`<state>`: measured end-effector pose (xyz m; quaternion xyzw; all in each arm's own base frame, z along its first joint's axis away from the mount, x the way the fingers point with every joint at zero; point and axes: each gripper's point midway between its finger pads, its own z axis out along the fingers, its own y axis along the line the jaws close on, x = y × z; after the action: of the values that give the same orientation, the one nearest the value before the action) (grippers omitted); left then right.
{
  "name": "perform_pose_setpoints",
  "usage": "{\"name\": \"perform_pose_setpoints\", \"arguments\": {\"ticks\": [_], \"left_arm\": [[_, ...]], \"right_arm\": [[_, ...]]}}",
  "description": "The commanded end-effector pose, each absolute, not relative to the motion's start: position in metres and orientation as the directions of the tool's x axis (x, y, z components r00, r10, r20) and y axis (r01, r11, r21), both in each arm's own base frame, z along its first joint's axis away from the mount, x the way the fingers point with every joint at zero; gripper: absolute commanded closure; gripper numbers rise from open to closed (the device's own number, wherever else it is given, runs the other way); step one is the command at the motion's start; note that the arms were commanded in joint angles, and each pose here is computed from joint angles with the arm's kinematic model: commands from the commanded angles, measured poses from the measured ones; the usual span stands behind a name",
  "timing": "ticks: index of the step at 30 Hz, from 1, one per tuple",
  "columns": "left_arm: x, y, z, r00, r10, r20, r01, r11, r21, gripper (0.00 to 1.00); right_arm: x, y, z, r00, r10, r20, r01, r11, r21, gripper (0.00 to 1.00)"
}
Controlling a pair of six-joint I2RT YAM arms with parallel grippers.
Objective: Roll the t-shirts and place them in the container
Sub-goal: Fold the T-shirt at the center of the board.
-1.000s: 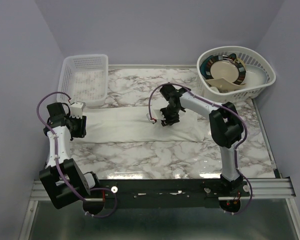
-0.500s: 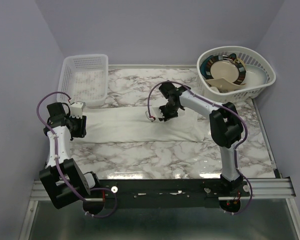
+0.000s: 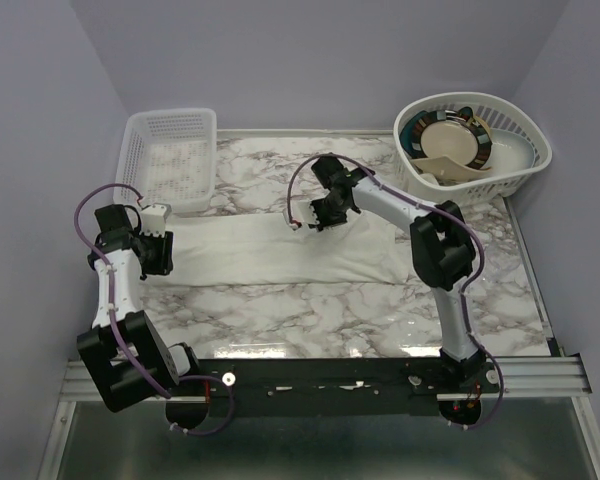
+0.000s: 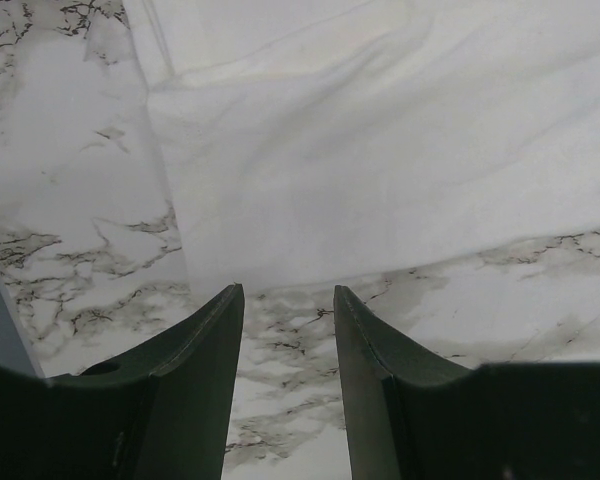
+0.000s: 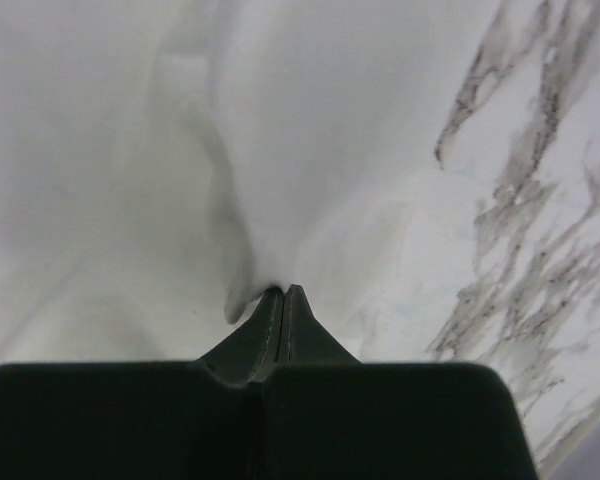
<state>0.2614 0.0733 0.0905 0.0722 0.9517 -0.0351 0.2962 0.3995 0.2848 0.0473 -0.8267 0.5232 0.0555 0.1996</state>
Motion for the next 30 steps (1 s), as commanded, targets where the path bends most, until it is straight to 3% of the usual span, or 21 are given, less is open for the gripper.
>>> {"name": "perform_pose_setpoints", "arguments": {"ticks": [1,4,5,8,10,14,20,25,30], "left_arm": [[0.269,0.072,0.101,-0.798,0.122,-0.590,0.171,0.985,-0.027,0.49],[0.268,0.071,0.101,-0.797,0.121,-0.591,0.172,0.985,-0.032,0.49],[0.268,0.071,0.102,-0.796,0.121,-0.593,0.173,0.984,-0.032,0.49],[0.270,0.068,0.105,-0.788,0.121,-0.604,0.179,0.983,-0.037,0.49],[0.272,0.066,0.107,-0.780,0.119,-0.614,0.184,0.982,-0.043,0.49],[0.276,0.060,0.112,-0.762,0.128,-0.635,0.207,0.977,-0.051,0.49],[0.281,0.038,0.120,-0.726,0.156,-0.670,0.292,0.952,-0.094,0.48],[0.293,-0.047,0.162,-0.609,0.149,-0.779,0.535,0.803,-0.264,0.44],[0.338,-0.124,0.193,-0.594,0.129,-0.794,0.609,0.717,-0.340,0.41]], "right_arm": [[0.450,0.311,0.067,0.397,-0.863,-0.311,-0.863,-0.236,-0.447,0.99],[0.467,0.315,0.080,0.349,-0.877,-0.331,-0.845,-0.142,-0.515,0.82],[0.472,0.314,0.085,0.329,-0.885,-0.329,-0.836,-0.111,-0.537,0.63],[0.483,0.314,0.110,0.270,-0.883,-0.384,-0.806,0.011,-0.592,0.49],[0.492,0.310,0.134,0.212,-0.882,-0.422,-0.770,0.115,-0.628,0.49],[0.486,0.294,0.146,0.117,-0.897,-0.425,-0.773,0.186,-0.606,0.44],[0.452,0.245,0.104,-0.080,-0.909,-0.408,-0.901,0.241,-0.362,0.44],[0.448,0.219,0.099,-0.280,-0.858,-0.430,-0.889,0.401,-0.221,0.44],[0.436,0.200,0.115,-0.396,-0.789,-0.469,-0.850,0.508,-0.138,0.44]]}}
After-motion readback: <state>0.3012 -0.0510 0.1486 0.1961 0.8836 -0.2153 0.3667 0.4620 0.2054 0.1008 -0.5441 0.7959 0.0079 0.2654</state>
